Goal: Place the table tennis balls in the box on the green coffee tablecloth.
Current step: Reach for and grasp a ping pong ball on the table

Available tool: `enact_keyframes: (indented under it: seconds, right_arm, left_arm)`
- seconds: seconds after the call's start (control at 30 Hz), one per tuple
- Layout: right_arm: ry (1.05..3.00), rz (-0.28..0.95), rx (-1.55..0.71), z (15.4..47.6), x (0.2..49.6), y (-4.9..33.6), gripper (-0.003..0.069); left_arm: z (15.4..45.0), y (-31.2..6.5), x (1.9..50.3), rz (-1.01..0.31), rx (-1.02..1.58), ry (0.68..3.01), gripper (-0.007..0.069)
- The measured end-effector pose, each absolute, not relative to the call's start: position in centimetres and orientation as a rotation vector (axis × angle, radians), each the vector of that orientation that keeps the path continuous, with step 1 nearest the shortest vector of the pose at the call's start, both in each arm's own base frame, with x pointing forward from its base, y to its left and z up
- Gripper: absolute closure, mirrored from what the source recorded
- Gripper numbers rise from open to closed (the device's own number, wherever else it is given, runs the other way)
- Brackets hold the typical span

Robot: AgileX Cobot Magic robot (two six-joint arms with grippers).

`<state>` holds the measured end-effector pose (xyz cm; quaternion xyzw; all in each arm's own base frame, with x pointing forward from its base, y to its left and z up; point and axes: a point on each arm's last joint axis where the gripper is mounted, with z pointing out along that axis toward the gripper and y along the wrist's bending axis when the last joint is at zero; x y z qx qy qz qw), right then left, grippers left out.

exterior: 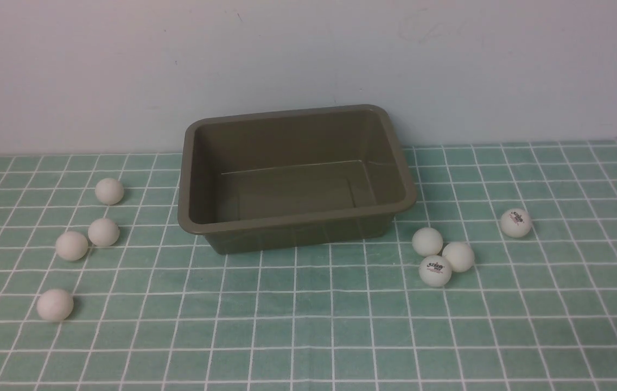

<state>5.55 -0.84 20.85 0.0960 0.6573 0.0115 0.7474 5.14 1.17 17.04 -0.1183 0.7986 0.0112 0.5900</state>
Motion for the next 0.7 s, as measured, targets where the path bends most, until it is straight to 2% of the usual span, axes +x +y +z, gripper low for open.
enact_keyframes:
  seconds: [0.13,0.43,0.7]
  right_arm:
    - [1.378,0.022,0.256,21.3,5.4,-1.2,0.0672]
    - [1.156,0.27,0.625,22.1,4.9,-2.6,0.0672]
    - [0.981,0.282,0.778,22.7,4.1,-3.9,0.0672]
  left_arm:
    - [17.0,1.2,5.1,0.026,-0.275,1.859,0.0629]
    - [17.0,1.2,5.1,0.026,-0.275,1.859,0.0629]
    - [17.0,1.2,5.1,0.026,-0.275,1.859,0.0629]
